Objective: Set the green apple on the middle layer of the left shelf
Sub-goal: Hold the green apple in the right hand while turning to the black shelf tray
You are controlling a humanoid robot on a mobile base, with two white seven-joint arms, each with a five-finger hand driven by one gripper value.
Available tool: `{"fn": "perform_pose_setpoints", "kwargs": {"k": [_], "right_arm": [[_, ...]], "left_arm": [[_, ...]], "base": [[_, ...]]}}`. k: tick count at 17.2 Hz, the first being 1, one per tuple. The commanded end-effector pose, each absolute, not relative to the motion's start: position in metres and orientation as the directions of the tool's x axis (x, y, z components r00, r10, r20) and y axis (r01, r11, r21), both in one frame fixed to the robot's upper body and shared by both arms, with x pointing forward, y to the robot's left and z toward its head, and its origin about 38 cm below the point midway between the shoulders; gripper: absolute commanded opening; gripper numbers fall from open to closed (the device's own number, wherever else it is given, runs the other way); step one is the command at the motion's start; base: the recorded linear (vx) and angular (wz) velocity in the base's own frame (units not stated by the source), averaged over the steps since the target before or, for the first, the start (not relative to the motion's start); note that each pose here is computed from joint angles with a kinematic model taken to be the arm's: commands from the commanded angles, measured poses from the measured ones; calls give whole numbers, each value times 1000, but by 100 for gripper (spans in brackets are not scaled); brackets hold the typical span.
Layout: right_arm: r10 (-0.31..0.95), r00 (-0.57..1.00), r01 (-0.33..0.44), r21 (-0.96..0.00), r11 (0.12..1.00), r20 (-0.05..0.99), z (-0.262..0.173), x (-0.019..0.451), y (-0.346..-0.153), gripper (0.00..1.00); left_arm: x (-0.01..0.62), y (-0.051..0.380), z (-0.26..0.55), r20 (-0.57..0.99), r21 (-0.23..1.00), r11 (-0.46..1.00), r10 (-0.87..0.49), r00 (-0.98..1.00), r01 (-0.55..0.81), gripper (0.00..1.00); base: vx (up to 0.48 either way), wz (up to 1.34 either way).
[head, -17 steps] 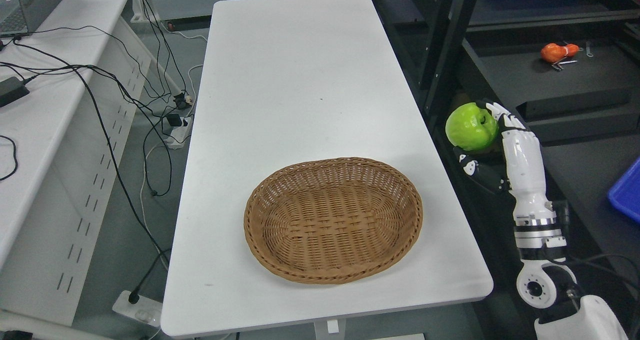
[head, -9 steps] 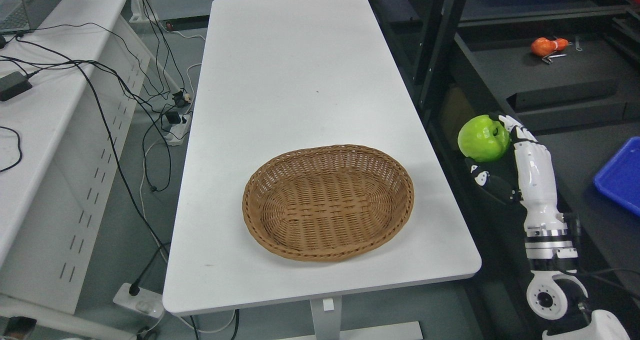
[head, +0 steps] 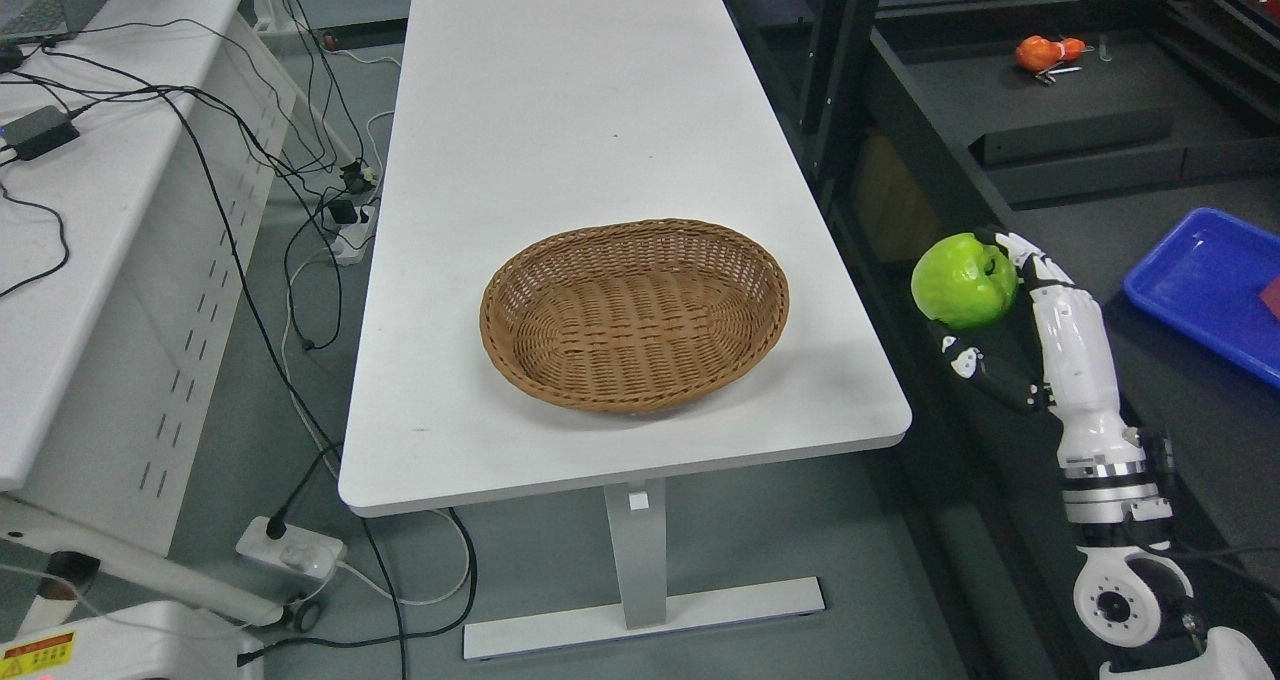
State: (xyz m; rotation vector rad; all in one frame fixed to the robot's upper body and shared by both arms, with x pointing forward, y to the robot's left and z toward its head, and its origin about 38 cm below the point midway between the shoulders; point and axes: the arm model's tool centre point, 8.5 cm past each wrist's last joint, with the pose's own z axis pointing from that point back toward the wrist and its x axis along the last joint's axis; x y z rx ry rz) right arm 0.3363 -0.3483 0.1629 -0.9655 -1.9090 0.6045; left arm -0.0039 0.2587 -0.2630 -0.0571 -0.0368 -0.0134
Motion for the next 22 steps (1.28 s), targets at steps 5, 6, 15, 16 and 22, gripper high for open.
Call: {"fn": "perform_pose_setpoints", "kwargs": {"k": [5, 6, 15, 16, 22], "right_arm": [[808, -279, 379, -713, 590, 520, 168, 332, -369, 0], [811, -274, 387, -712, 586, 517, 170, 331, -372, 0], [831, -229, 447, -704, 552, 506, 179, 324, -398, 0], [832, -228, 448, -704, 551, 506, 180, 324, -398, 0], [828, -222, 440, -705, 556, 515, 174, 321, -397, 0]], "left_arm": [[-4, 270, -262, 37, -39, 999, -12, 999, 14, 100], [-4, 270, -262, 36, -39, 999, -13, 999, 15, 100], [-4, 270, -262, 37, -39, 999, -14, 999, 15, 100], [-4, 270, -262, 36, -39, 999, -13, 999, 15, 100], [-4, 270, -262, 36, -39, 999, -13, 999, 15, 100]], "base": [[-248, 244], [-267, 228], [-285, 150], [-321, 60], [-331, 7]]}}
